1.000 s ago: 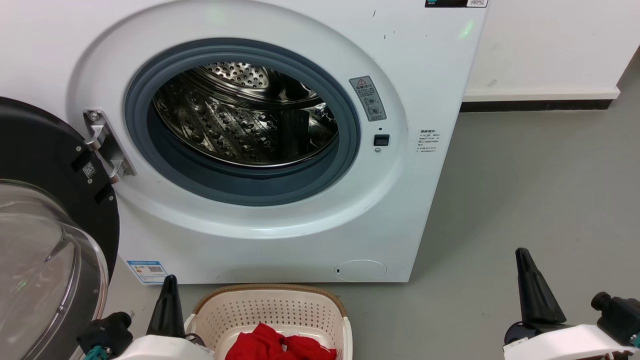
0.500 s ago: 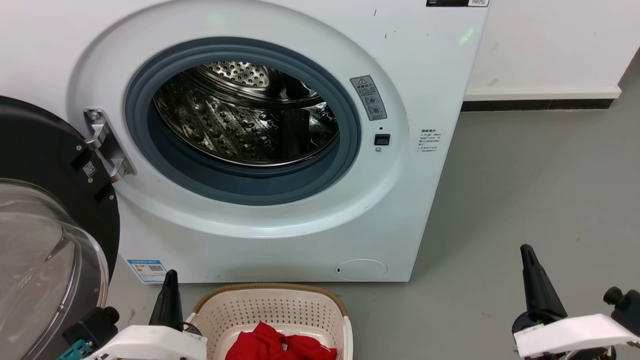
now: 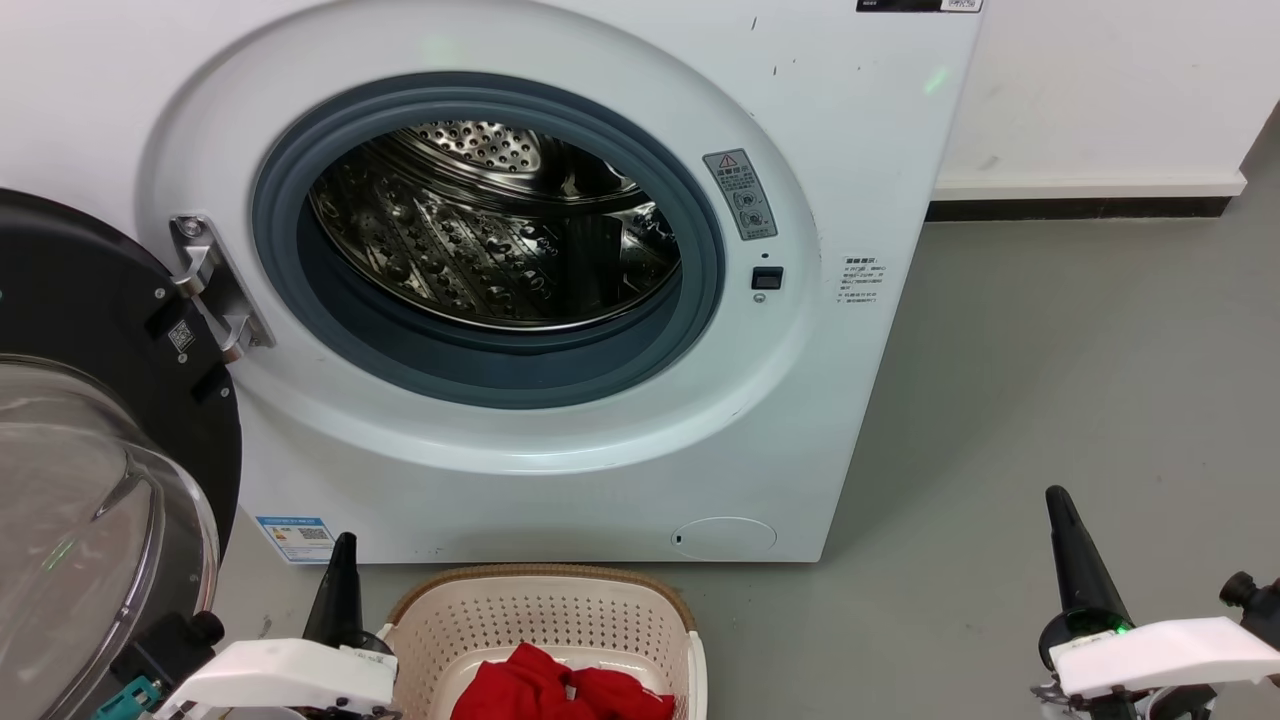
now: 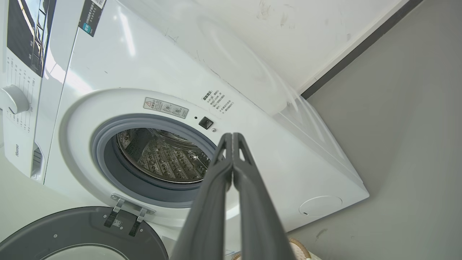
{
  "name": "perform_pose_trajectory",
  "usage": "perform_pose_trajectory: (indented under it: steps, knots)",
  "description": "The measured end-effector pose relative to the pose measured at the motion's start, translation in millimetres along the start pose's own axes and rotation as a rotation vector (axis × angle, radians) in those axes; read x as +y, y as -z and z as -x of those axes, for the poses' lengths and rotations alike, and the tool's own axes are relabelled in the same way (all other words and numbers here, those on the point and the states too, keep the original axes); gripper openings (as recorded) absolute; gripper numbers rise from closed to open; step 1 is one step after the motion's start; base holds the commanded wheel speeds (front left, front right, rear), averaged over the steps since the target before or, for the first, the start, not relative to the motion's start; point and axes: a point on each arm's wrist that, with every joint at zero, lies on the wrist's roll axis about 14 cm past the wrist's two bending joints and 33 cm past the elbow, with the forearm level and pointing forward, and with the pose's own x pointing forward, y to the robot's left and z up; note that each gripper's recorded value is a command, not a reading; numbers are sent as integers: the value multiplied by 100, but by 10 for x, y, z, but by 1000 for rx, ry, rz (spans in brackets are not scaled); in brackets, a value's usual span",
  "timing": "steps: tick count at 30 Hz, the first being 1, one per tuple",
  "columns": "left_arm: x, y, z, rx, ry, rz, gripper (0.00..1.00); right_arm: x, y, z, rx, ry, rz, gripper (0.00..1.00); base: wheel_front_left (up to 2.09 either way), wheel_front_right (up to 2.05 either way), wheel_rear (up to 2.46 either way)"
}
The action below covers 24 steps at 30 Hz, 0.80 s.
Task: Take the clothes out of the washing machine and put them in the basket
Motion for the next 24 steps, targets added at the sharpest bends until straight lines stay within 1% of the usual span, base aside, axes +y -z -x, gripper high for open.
perform_pose_trajectory:
  steps: [24]
  knots:
    - [-37, -23, -83, 24, 22, 282, 0, -62, -11, -102, 13, 29, -267, 0, 0, 0, 0]
